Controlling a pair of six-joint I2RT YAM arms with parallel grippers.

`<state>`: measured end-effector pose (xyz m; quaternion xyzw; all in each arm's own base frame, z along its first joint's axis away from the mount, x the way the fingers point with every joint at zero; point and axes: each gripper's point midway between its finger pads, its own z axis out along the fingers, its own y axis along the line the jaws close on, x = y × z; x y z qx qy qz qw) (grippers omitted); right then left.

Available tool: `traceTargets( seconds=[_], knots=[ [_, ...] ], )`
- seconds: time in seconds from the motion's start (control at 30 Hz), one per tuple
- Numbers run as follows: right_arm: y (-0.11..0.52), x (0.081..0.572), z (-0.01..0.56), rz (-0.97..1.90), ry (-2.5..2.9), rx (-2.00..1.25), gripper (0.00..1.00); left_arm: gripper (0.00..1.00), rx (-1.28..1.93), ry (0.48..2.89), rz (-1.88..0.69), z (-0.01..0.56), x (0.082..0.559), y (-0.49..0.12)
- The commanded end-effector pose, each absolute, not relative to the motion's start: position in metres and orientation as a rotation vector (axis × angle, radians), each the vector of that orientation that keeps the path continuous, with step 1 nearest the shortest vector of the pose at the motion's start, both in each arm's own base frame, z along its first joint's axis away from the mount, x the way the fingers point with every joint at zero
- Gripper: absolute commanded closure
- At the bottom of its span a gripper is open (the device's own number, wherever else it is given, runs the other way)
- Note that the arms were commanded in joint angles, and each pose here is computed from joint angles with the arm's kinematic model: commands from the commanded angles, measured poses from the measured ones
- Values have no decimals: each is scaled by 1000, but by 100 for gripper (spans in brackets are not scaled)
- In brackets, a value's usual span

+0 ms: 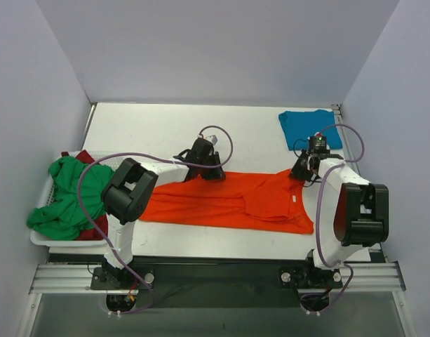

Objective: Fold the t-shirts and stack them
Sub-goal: Fold the other side of the tshirt into a rectangle

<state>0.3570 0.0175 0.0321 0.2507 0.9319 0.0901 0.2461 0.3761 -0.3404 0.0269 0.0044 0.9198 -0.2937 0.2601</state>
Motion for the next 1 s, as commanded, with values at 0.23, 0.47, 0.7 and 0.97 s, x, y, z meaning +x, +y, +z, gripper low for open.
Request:
traceTargets(
  seconds=[0.23, 0.47, 0.7, 0.97],
  knots=[
    [-6, 331, 65, 143, 2477, 738, 100, 72, -94, 2566, -675, -1, 374, -311],
    [-13, 309, 29, 57, 2569, 787, 100, 72, -98, 2563, -694, 0, 374, -314],
    [-10, 312, 6, 66, 2625, 810, 100, 72, -80, 2540, -730, 11, 378, -319],
    [-8, 327, 21, 97, 2601, 803, 83, 54, 58, 2393, -837, 65, 391, -335]
  ],
)
